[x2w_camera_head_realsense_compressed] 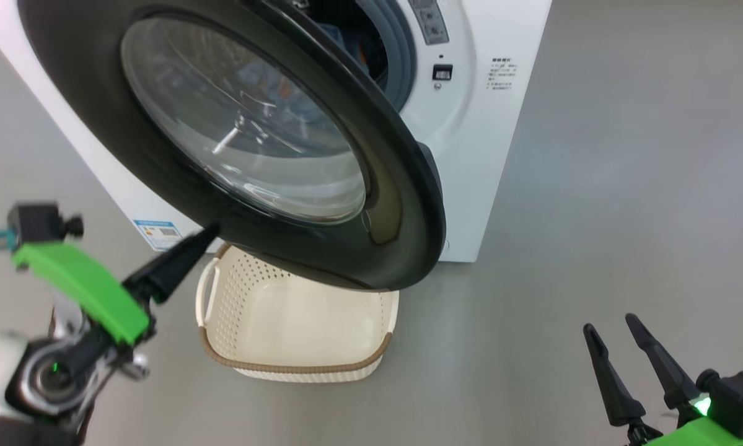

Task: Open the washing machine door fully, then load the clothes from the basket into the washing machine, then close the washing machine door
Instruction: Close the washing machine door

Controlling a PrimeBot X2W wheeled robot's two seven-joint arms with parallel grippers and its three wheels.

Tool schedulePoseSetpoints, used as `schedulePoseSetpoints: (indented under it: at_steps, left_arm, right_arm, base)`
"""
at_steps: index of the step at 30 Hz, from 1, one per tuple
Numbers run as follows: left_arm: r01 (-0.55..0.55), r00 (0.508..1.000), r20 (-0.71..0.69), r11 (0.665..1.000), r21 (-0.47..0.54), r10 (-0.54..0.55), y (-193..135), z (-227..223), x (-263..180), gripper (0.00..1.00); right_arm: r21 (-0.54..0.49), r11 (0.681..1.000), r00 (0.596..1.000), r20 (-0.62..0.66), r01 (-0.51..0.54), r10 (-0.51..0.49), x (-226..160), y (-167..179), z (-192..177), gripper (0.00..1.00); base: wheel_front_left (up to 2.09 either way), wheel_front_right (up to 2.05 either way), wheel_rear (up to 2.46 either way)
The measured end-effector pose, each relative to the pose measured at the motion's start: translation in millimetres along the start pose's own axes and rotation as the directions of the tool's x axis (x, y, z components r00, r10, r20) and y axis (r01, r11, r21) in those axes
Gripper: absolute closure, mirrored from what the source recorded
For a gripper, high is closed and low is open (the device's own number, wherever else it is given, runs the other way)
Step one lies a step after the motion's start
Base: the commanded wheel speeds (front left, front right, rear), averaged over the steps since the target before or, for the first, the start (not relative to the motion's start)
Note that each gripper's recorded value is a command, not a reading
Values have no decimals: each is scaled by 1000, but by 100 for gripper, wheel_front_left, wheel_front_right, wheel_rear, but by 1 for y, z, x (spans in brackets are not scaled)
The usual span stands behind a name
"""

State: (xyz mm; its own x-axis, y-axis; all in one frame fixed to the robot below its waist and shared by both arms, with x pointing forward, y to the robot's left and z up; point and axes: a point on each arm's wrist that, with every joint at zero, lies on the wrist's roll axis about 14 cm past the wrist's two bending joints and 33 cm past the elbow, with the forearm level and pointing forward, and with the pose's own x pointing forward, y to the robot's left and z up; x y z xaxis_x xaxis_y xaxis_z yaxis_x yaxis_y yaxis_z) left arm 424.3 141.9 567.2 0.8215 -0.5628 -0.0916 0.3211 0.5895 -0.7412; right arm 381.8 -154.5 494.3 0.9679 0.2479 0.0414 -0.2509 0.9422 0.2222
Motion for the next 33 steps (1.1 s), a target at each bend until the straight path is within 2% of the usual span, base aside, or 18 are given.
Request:
schedulePoseSetpoints:
  at_steps: [2, 14, 19, 26, 33]
  left_arm:
    - [-29, 1000, 11, 1000, -6, 29, 9, -6, -10, 0]
    - [-183, 981, 62, 983, -25, 184, 56, -46, -41, 0]
    - [-259, 965, 59, 966, 20, 257, 79, -69, -53, 0]
    - [-301, 951, 90, 953, 30, 297, 94, -89, -57, 0]
    - [-327, 942, 111, 941, 92, 317, 105, -98, -56, 0]
  right_arm:
    - [-4, 1000, 1000, 0, 2, -2, -2, -1, 1, 0]
    - [-23, 998, 998, -15, 53, -53, -18, -18, -1, 0]
    - [-33, 995, 996, -17, 90, -90, -28, -30, 0, 0]
    - [-42, 990, 990, -3, 137, -137, -40, -42, 6, 0]
    - [-51, 980, 982, 10, 191, -191, -53, -57, 11, 0]
  base:
    - [0, 0, 0]
    - [0, 0, 0]
    - [0, 0, 0]
    - [0, 0, 0]
    - [0, 0, 0]
